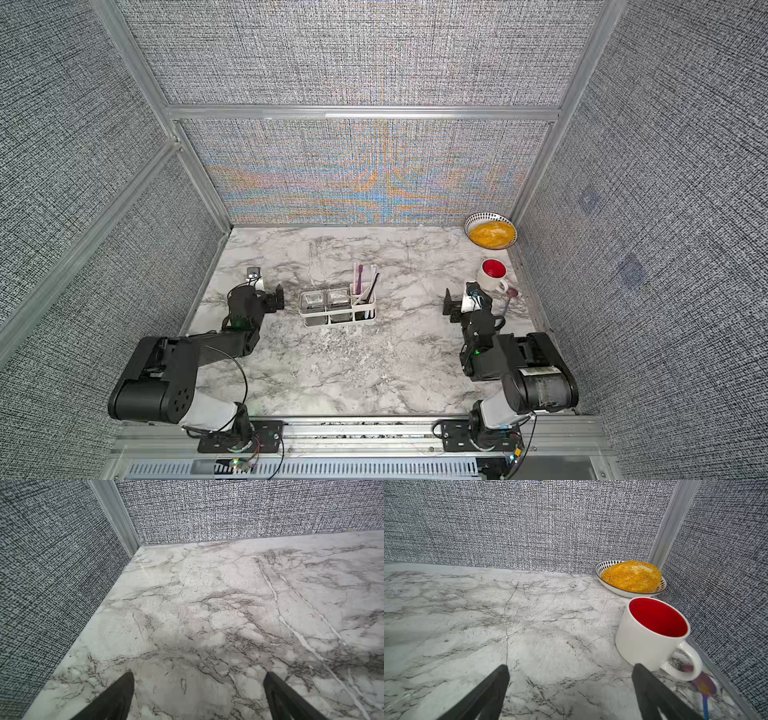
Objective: Place the toothbrush into the toothbrush holder
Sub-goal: Reset both arms
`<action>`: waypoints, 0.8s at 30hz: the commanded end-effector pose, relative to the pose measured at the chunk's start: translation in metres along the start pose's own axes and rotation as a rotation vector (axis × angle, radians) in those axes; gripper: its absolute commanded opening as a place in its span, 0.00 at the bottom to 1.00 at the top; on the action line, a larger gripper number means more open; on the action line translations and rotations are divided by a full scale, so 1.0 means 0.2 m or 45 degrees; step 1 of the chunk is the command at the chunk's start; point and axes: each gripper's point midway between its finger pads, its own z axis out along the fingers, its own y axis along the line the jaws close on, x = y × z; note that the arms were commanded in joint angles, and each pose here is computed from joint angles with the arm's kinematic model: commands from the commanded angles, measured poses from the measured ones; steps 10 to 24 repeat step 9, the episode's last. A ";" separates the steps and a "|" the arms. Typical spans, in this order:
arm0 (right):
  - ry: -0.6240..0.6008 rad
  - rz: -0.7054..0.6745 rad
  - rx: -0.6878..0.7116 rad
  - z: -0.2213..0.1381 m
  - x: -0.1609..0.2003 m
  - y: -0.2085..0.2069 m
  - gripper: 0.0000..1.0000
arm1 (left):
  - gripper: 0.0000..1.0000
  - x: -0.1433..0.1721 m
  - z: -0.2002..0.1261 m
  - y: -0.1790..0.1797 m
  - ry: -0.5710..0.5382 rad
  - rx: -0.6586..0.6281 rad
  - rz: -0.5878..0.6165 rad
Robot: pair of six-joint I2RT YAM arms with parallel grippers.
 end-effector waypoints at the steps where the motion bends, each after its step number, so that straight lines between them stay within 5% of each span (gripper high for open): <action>1: -0.020 0.004 0.015 0.00 -0.02 -0.01 0.95 | 0.99 0.01 0.02 -0.06 0.027 0.086 0.044; 24: -0.021 0.003 0.018 0.00 -0.02 -0.01 0.95 | 0.99 0.00 0.01 -0.06 0.017 0.116 0.029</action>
